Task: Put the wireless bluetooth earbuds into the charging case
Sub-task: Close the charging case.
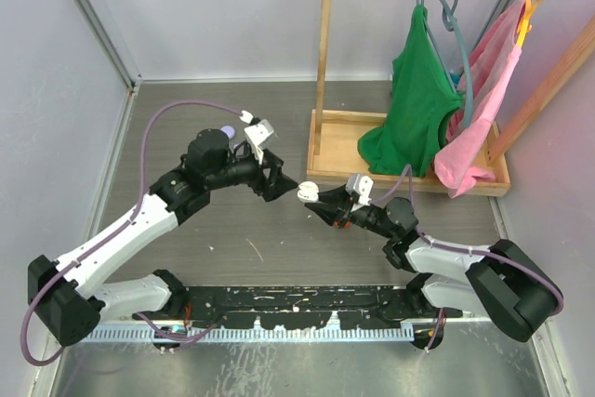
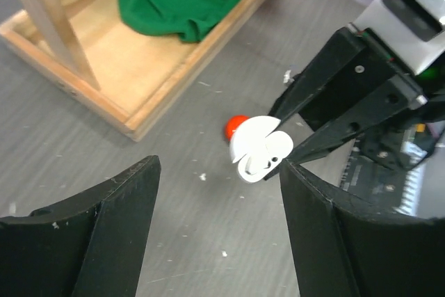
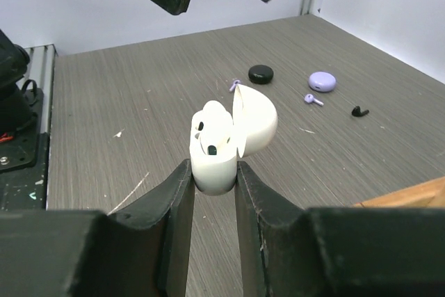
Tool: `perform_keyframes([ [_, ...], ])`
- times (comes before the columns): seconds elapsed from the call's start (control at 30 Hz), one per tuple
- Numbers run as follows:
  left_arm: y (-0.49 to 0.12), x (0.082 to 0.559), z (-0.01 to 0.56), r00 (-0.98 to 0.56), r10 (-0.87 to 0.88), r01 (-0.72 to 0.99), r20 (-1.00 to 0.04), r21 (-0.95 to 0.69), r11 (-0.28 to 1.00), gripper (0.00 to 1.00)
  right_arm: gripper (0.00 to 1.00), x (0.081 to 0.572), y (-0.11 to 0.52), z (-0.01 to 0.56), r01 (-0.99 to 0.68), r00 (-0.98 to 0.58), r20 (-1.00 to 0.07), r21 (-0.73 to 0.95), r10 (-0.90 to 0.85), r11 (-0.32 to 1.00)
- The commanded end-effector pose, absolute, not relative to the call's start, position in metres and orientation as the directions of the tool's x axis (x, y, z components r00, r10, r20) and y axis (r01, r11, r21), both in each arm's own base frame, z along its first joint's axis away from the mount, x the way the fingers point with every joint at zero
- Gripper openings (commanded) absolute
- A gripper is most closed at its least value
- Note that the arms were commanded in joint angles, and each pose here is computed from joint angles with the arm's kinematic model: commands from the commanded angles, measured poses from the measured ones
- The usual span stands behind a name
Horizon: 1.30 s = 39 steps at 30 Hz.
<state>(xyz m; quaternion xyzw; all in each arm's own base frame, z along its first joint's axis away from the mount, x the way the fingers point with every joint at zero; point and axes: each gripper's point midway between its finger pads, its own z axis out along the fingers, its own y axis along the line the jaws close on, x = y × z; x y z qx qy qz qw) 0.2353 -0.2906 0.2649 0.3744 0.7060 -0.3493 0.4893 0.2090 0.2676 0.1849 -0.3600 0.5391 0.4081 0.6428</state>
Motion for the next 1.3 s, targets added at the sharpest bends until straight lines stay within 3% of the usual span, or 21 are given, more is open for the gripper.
perform_keyframes([
  [0.0, -0.306, 0.213, 0.298, -0.358, 0.076, 0.899, -0.931, -0.322, 0.296, 0.71, 0.01, 0.203, 0.277, 0.227, -0.932, 0.186, -0.957, -0.100, 0.223, 0.347],
  [0.43, -0.334, 0.204, 0.281, -0.540, 0.116, 0.841, -0.833, -0.531, 0.101, 0.69, 0.01, 0.201, 0.284, 0.234, -0.948, 0.173, -0.956, -0.096, 0.238, 0.305],
  [0.9, -0.329, 0.176, 0.299, -0.506, 0.127, 0.856, -0.853, -0.515, -0.048, 0.64, 0.01, 0.209, 0.286, 0.216, -0.946, 0.099, -0.977, -0.033, 0.189, 0.324],
  [1.0, -0.321, 0.180, 0.301, -0.484, 0.118, 0.874, -0.867, -0.485, 0.021, 0.64, 0.01, 0.213, 0.286, 0.210, -0.940, 0.053, -0.984, 0.009, 0.172, 0.341],
  [1.07, -0.316, 0.196, 0.292, -0.495, 0.102, 0.866, -0.863, -0.481, 0.138, 0.64, 0.01, 0.219, 0.285, 0.202, -0.929, -0.009, -0.990, 0.061, 0.143, 0.366],
  [1.27, -0.269, 0.257, 0.256, -0.521, 0.050, 0.695, -0.852, -0.389, 0.604, 0.68, 0.01, 0.233, 0.279, 0.168, -0.842, -0.256, -0.965, 0.248, 0.050, 0.478],
])
